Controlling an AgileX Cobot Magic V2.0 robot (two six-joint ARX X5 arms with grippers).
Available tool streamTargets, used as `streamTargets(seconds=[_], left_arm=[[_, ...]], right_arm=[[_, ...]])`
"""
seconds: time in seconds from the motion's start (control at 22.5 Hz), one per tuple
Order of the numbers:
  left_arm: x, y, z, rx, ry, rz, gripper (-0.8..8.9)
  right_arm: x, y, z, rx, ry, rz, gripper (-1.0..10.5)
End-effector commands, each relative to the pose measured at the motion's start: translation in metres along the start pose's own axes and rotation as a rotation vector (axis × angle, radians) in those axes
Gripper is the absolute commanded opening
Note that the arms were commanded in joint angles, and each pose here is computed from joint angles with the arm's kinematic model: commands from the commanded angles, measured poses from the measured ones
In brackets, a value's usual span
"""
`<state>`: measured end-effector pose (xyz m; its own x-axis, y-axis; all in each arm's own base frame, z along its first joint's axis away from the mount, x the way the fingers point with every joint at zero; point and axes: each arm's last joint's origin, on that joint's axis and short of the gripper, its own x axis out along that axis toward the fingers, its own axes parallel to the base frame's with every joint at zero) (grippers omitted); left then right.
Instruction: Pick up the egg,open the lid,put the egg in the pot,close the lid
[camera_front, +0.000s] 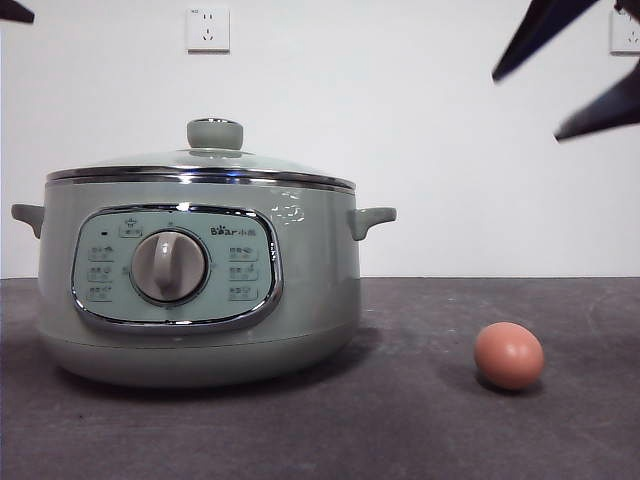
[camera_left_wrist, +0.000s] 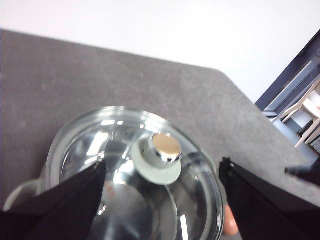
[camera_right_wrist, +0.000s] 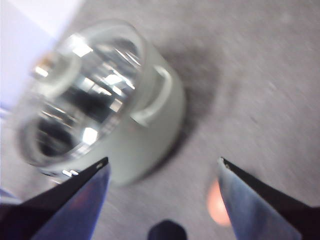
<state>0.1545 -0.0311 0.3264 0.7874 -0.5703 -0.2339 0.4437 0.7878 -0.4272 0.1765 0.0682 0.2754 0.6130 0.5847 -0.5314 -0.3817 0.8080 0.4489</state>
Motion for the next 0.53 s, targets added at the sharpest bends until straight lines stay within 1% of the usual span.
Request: streamTargets(seconds=[0.04,0.13,0.22,0.31,0.4,0.53], left_arm=[[-0.002,-0.006,0.005,0.03,-0.018,-0.024,3.86],[-0.002,-0.01,0.008,0.041,-0.024,-0.042,3.86],[-0.003,-0.013,0.01,0.048,-0.027,-0.055,3.86],[-0.002,-0.014,0.01,0.049,-0.025,-0.06,3.86],[-0.002,-0.015,0.009,0.049,-0.019,-0.066,3.86],[-0.001,-0.016,0.008,0.052,-0.014,-0.076,3.85]], right_arm=[[0.005,0.011,0.002,-0.032,0.063,-0.125,3.6],[0.012,0.023,0.007,-0.058,0.161,-0.226,3.6],[0.025,0.032,0.012,-0.068,0.231,-0.274,3.6],[0.043,0.036,0.014,-0.037,0.28,-0.291,3.5],[0.064,0.033,0.011,-0.02,0.345,-0.318,3.5],[0.096,0.021,-0.002,0.012,0.468,-0.375,3.5]])
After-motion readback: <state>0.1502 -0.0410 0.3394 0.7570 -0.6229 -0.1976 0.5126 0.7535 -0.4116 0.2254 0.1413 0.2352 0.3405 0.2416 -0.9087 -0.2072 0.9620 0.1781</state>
